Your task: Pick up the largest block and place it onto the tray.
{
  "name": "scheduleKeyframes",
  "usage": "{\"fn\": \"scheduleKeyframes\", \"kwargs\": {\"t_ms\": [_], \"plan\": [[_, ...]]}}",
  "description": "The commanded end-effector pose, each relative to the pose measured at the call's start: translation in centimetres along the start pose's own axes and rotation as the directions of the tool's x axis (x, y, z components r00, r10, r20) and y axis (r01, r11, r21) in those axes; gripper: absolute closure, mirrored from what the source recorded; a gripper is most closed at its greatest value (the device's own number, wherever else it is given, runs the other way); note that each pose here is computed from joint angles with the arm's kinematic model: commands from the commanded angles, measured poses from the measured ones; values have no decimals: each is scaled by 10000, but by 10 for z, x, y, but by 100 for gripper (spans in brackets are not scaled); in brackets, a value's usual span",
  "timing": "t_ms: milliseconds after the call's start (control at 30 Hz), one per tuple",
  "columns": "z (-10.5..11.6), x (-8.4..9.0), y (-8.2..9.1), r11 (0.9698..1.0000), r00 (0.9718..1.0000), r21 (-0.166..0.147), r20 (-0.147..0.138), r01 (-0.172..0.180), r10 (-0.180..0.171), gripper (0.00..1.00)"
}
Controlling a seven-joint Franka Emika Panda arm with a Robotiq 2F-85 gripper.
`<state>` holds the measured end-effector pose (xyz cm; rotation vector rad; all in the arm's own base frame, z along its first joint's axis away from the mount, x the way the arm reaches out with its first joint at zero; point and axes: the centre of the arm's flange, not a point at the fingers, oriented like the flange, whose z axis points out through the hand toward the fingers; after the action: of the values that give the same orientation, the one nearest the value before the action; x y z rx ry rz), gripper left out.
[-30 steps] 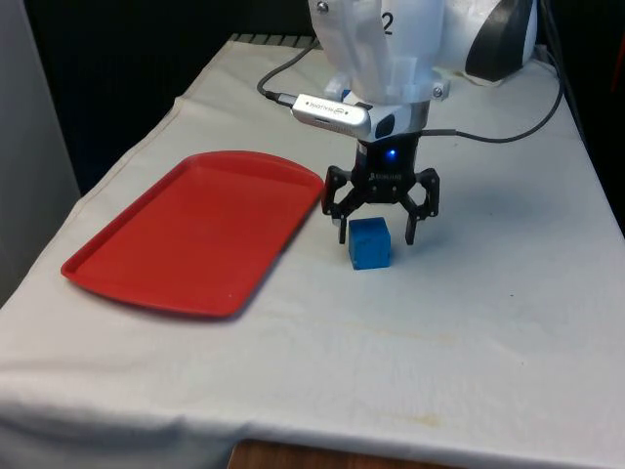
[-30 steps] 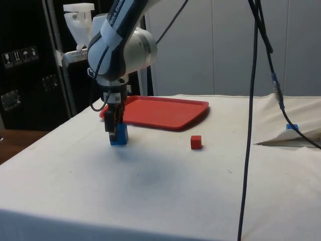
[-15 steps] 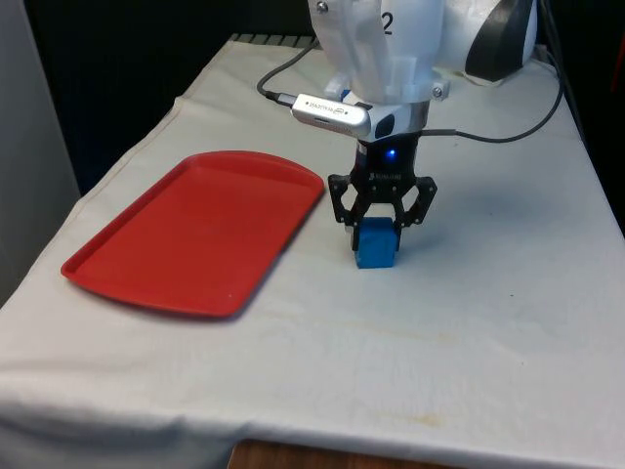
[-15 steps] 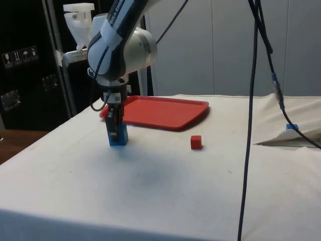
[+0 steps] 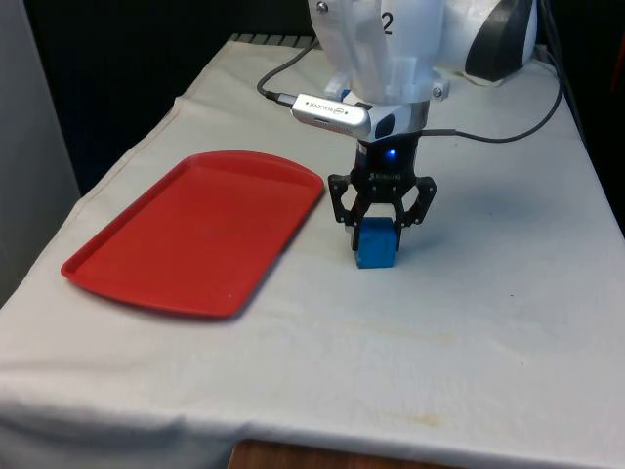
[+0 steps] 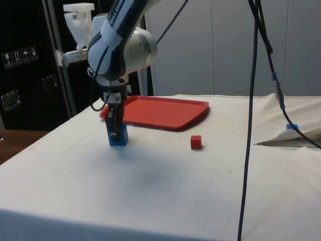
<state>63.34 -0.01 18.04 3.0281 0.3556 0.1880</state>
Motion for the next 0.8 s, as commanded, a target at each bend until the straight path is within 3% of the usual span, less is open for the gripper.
{"fn": "scheduleKeyframes", "kwargs": {"t_ms": [0,467,767], "plan": [[0,1,0,10000,10000,1,-1,7,-7,100],[-16,12,10,9995,9993,-225,-294,-234,227,100],[-38,15,34,9985,9980,-330,-476,-439,423,100]]}}
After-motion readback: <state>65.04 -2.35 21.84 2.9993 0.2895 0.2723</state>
